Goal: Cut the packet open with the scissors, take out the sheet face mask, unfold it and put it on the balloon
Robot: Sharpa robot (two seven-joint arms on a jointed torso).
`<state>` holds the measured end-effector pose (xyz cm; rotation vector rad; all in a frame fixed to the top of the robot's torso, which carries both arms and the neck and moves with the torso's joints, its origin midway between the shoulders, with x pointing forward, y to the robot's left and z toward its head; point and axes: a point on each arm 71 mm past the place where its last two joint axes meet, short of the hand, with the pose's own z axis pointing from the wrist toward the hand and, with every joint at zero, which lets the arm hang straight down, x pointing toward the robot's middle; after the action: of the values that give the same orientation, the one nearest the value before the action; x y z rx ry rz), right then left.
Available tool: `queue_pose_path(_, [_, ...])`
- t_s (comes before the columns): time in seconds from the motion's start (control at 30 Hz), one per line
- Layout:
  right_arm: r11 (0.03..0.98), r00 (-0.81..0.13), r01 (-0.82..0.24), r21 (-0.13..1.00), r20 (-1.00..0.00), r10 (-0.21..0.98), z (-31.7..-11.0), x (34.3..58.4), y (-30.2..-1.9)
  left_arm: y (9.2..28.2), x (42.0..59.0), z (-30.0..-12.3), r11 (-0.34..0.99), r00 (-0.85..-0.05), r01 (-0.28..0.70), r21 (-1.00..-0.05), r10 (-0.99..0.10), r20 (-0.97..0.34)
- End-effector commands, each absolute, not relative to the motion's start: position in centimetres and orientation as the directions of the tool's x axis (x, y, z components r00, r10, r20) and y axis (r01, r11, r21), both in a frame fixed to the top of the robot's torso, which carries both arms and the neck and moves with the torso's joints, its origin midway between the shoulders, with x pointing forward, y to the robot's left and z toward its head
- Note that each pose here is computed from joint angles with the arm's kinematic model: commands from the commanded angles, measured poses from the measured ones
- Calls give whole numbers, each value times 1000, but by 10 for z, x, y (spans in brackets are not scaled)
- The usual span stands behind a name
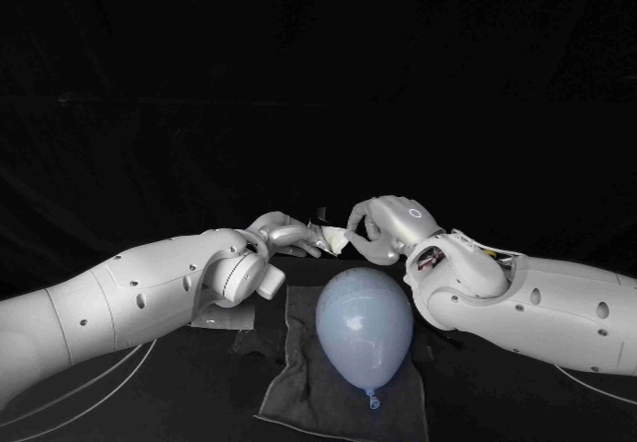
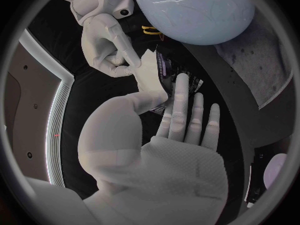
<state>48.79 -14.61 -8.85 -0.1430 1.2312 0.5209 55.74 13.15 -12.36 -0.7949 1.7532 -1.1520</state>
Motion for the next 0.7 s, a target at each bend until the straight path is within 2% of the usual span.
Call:
queue_pose_path(0.03, [868,256,-471,158,-917,306,-86,487,-144,129,557,-122,361,-427,-45,-931,-850,-309])
queue_pose_path(0.37, [812,227,-528,249,-880,418,-82,481,-148,132,558,-123,360,-421,-51,-932,-854,-307])
queue_pose_path(0.7, [650,93,-601,465,-767,635,-69,479,-162,136,561,-123,359,-412,-59,-931,-859,-305])
